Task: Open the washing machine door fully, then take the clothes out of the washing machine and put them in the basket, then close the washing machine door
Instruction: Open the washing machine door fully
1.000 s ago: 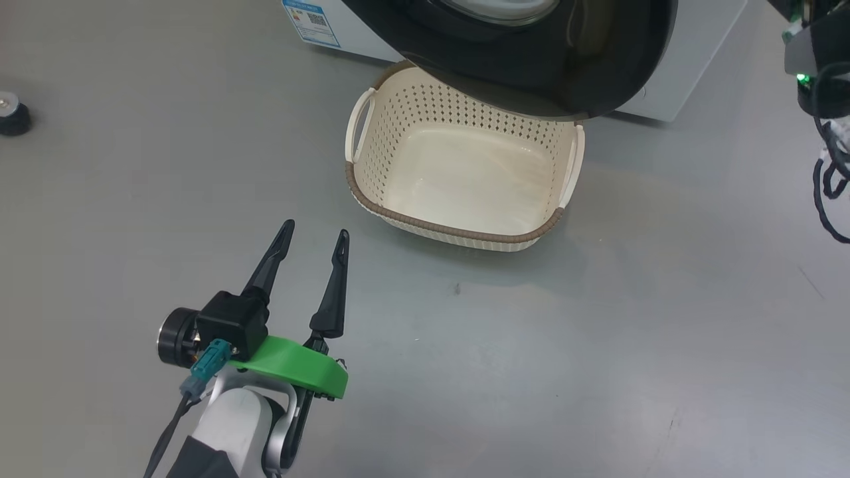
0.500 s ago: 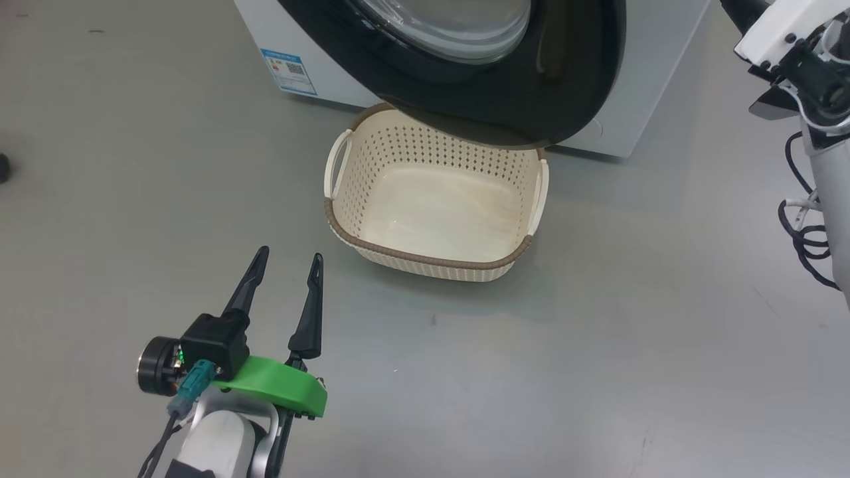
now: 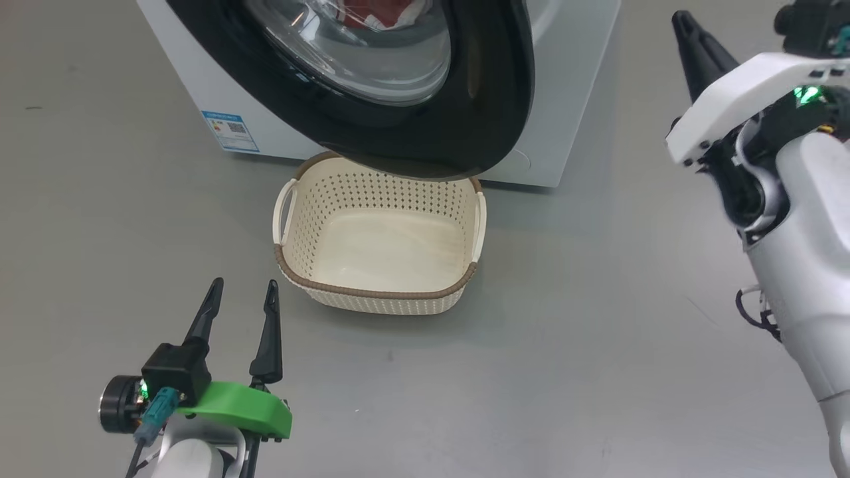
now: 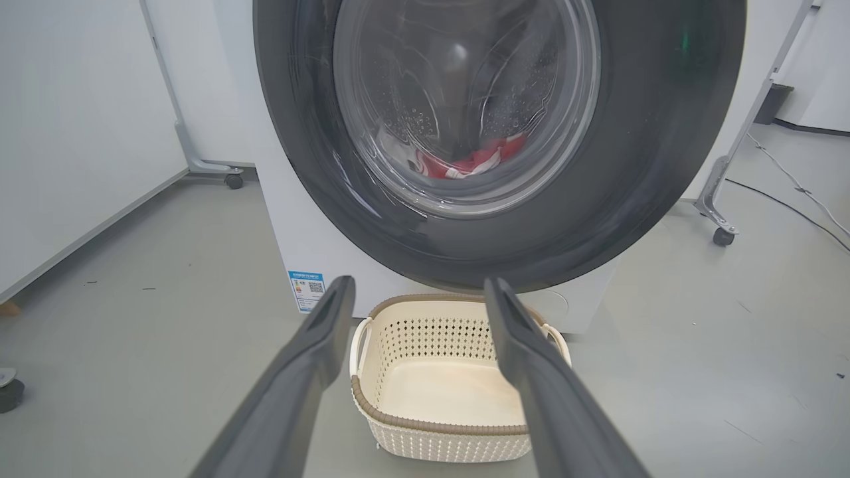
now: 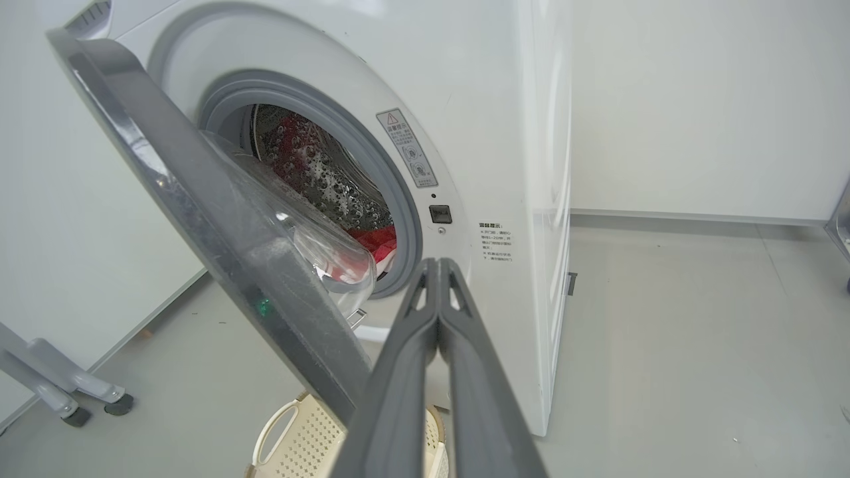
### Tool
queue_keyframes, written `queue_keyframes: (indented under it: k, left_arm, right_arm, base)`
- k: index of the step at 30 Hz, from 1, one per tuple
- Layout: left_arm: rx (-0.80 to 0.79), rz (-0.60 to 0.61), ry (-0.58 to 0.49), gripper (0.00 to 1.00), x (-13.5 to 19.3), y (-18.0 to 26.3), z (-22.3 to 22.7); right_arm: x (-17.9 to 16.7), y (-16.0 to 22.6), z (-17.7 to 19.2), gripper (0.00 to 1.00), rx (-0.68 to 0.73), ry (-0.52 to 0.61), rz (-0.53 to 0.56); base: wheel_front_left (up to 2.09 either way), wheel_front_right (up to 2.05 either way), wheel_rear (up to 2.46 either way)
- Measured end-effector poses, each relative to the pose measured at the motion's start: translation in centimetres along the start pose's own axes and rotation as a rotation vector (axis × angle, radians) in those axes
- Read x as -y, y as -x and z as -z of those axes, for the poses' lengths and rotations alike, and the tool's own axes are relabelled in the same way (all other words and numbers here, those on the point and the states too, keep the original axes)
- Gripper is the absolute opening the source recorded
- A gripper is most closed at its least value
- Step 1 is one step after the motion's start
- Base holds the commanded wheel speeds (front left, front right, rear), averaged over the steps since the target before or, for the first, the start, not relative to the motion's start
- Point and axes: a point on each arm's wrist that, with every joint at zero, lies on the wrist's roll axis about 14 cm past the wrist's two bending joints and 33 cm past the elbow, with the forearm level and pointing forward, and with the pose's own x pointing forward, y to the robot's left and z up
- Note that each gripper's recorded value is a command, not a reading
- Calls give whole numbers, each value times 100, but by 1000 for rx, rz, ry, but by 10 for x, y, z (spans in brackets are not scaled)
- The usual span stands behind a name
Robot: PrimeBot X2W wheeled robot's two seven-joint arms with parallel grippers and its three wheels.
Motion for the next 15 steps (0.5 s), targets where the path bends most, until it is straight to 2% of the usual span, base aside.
queue_keyframes:
  k: [6,15]
  left_arm:
    - [9,42,-4,100,13,-1,-2]
    - [32,97,-17,100,30,2,-9]
  right_arm:
    - [5,36,16,0,41,158,20]
    - [24,91,56,0,92,82,159]
  base:
    - [0,0,0]
    - [0,0,0]
